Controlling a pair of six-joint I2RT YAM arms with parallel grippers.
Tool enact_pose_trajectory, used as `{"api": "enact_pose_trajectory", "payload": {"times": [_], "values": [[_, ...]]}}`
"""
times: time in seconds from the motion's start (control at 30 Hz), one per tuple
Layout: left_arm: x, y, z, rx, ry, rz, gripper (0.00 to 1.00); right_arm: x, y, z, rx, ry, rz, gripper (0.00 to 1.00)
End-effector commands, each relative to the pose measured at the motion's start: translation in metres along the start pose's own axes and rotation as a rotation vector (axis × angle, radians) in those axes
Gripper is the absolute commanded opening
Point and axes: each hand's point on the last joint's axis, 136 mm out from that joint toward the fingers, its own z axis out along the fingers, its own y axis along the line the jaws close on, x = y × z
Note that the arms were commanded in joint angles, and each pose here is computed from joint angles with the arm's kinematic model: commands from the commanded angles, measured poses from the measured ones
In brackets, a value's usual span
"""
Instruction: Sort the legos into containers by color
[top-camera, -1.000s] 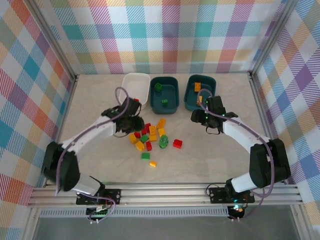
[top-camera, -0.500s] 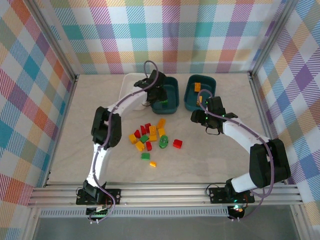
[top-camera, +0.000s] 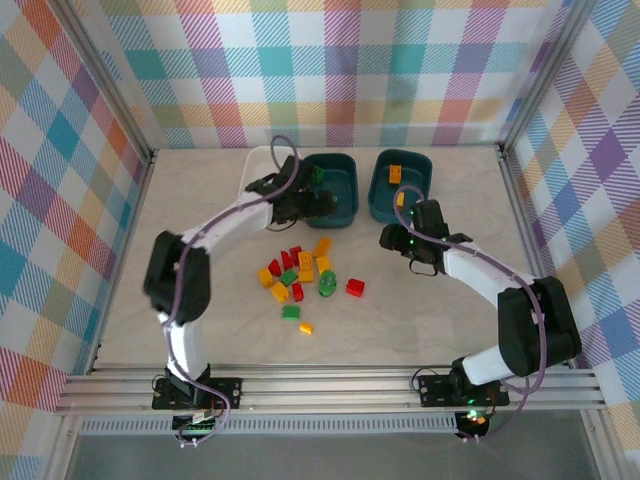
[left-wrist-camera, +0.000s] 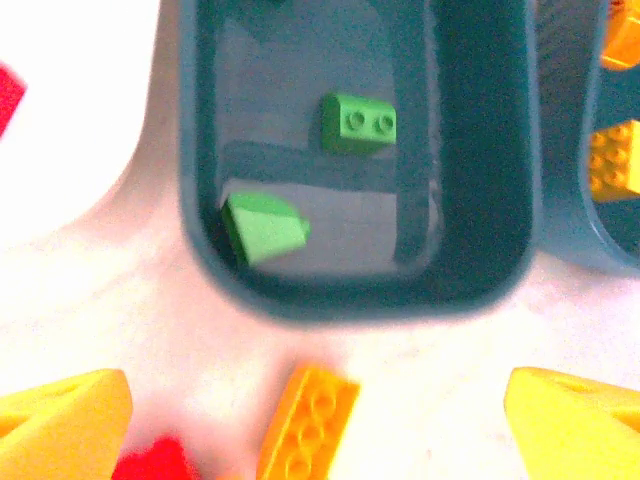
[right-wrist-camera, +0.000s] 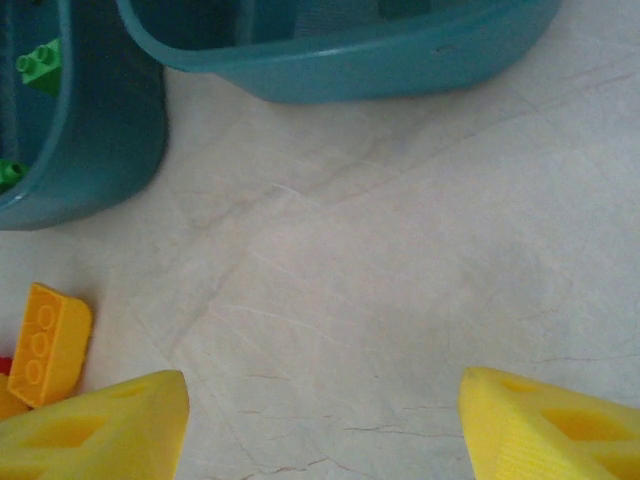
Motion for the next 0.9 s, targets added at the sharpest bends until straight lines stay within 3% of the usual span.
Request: {"api": "enact_pose_trajectory", "payload": {"times": [0.0, 0.13, 0.2, 0.37, 0.87], "values": [[0.027, 0.019, -0.015, -0.054, -0.025, -0.045, 0.93, -0.008, -0.004, -0.004, 0.012, -0.089, 0.035, 0.71], [0.059, 0.073, -0.022, -0.235, -0.003, -0.109, 0.82, -0.005, -0.005, 0.001, 0.01, -0.077, 0.045, 0.7], [0.066, 0.08, -0.019, -0.259, 0.016, -0.084, 0.76, -0.004, -0.004, 0.004, 0.004, -0.065, 0.05, 0.7], [0.078, 0.091, 0.004, -0.326, 0.099, -0.065, 0.48, 0.0, -0.003, 0.008, 0.0, -0.05, 0.053, 0.69], [0.102, 0.12, 0.035, -0.447, 0.193, -0.031, 0.45, 0.0, 0.0, 0.006, -0.013, -0.044, 0.053, 0.68]]}}
